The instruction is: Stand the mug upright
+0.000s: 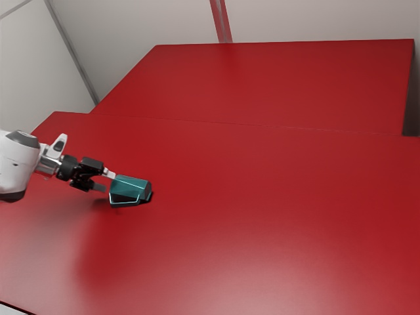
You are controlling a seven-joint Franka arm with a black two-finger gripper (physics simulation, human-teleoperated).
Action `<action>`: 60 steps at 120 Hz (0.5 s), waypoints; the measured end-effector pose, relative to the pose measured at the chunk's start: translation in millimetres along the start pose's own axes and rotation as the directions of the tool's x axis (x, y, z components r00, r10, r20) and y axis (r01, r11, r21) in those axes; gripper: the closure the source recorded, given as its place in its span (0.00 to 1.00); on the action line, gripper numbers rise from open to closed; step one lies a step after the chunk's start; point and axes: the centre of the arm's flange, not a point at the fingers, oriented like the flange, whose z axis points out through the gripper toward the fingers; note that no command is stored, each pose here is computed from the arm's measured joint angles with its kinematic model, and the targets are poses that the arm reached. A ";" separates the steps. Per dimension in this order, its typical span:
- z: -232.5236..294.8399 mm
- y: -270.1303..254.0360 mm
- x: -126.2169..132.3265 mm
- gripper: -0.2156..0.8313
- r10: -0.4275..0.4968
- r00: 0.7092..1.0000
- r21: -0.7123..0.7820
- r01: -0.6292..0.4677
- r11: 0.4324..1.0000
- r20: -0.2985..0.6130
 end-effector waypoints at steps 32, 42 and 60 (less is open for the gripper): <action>11.0 7.4 1.9 0.22 0.051 0.999 -0.018 -0.051 0.999 0.003; 15.9 7.4 -1.9 0.22 0.057 0.998 -0.023 -0.056 0.998 0.011; 21.5 8.2 -5.2 0.22 0.070 0.997 -0.028 -0.069 0.997 0.021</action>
